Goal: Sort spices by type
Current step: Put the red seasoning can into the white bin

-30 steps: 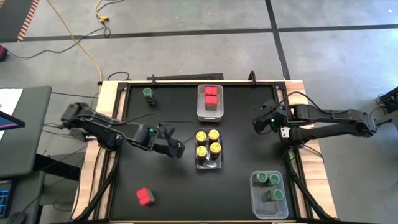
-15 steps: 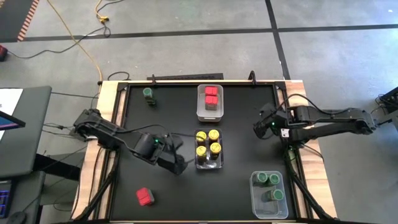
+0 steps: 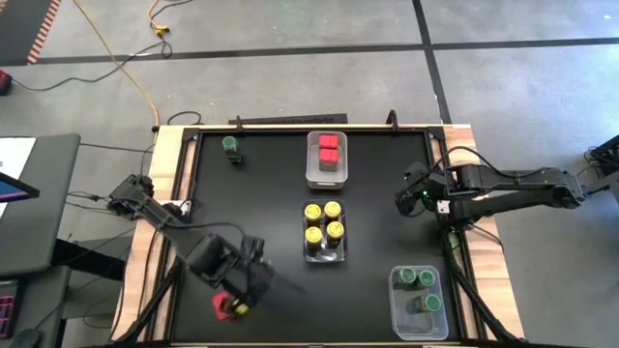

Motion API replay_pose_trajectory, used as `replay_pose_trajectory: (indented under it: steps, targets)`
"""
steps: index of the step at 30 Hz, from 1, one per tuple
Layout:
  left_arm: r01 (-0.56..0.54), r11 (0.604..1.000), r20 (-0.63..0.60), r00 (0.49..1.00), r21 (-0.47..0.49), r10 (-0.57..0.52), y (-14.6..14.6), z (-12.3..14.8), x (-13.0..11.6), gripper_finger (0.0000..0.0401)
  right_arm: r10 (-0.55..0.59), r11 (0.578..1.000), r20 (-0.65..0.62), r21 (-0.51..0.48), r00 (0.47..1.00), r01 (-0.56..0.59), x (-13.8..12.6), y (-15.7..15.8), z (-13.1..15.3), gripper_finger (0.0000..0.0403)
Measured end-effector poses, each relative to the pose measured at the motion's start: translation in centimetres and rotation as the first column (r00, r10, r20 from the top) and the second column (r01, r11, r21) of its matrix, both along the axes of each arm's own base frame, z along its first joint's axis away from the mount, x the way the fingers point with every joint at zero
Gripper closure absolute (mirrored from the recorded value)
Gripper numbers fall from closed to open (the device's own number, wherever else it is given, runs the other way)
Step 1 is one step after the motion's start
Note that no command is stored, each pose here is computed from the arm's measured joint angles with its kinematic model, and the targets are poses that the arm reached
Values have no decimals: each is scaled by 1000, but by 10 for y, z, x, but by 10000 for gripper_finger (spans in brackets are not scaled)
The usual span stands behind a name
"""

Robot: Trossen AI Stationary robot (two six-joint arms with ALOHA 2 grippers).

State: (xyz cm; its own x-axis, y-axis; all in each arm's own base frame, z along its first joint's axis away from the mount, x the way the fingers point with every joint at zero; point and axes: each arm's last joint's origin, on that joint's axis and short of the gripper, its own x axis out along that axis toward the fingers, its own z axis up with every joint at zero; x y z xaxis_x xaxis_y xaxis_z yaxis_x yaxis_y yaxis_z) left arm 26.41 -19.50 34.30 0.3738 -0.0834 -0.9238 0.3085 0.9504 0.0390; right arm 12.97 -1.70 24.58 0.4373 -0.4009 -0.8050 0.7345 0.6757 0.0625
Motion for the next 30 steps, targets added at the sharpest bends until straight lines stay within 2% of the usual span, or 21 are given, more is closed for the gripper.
replay_pose_trajectory:
  steps: [5, 10, 15, 18, 24, 30]
  targets:
    - [161, 987, 29, 987, 13, -161, -26, -4, -17, 107, -65, 997, 35, 35, 997, 63, 0, 0, 0, 77]
    - [309, 948, -18, 951, 76, -309, -42, -24, -34, 107, -143, 987, 74, 81, 987, 137, 1, 0, 0, 77]
    - [232, 970, -64, 971, 66, -228, -49, -46, -44, 107, -231, 967, 110, 136, 967, 216, 1, 0, 1, 77]
    - [251, 967, -119, 962, 46, -244, -50, -61, -49, 107, -262, 958, 140, 160, 955, 240, 3, 0, 2, 77]
    - [406, 911, -170, 904, 65, -391, -57, -75, -64, 107, -289, 949, 181, 185, 940, 256, 5, 0, 3, 77]
    - [586, 803, -180, 806, 108, -563, -62, -81, -73, 107, -307, 942, 203, 201, 930, 267, 7, 0, 4, 77]
